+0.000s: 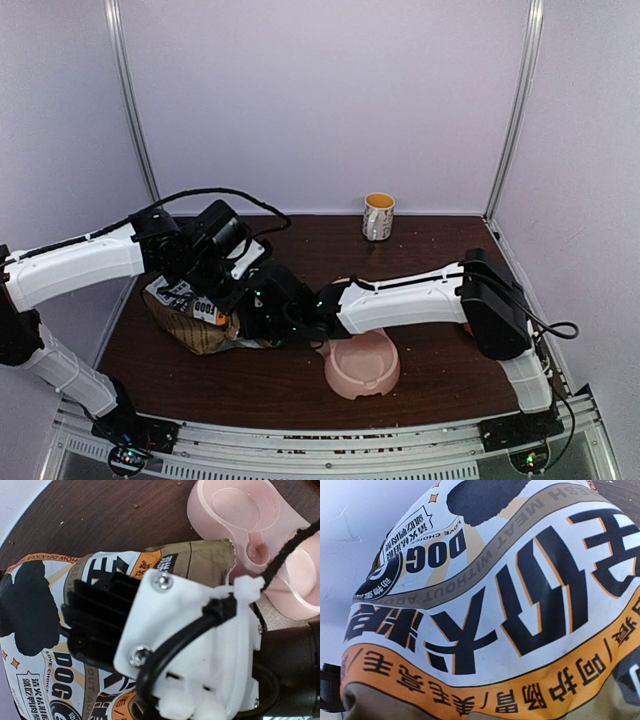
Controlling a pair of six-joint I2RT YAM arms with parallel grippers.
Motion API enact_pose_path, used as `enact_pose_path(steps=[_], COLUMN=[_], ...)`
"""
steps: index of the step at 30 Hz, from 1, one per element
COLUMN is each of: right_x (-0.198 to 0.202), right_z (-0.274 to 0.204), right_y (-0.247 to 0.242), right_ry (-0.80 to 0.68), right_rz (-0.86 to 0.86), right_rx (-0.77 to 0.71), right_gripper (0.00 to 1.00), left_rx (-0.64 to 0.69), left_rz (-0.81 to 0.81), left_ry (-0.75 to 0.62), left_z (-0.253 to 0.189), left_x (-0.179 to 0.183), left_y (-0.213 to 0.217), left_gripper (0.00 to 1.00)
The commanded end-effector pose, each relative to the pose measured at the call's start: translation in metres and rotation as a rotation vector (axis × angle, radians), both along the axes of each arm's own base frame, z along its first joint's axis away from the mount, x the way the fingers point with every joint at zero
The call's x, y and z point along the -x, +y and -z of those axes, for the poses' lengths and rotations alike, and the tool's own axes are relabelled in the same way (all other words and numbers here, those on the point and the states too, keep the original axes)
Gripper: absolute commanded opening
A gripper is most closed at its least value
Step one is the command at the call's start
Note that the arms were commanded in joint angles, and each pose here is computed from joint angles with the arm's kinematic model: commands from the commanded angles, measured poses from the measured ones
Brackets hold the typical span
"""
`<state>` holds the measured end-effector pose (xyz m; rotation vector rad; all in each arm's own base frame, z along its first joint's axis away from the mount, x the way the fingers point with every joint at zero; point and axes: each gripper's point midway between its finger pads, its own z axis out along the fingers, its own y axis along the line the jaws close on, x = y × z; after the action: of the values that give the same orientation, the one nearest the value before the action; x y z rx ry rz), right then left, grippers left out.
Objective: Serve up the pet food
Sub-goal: Collect the pet food from the pet food bag.
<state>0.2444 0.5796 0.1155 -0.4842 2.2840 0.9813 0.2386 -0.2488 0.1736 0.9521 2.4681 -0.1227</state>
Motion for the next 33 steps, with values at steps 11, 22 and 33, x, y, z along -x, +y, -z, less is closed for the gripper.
enact_pose_path(steps=[11,22,33], right_x=[0.038,0.030,0.025], right_z=[-0.006,-0.025,-0.042], right_y=[0.020,0.000,-0.024], right_ry=[0.302,0.292,0.257], right_rz=[-0.143,-0.085,-0.045], right_rx=[-0.371,-0.463,-0.485], right_gripper=[0.00,0.00,0.00], left_rx=[0.214,0.203,0.196], left_rz=[0.010,0.000,-0.011], left_ry=[-0.130,-0.136,-0.143], left_z=[-0.052,-0.050,-0.050], left_x=[-0.018,-0.021,-0.023], left_y=[-0.031,-0.029,-0.026], left_gripper=[0.00,0.00,0.00])
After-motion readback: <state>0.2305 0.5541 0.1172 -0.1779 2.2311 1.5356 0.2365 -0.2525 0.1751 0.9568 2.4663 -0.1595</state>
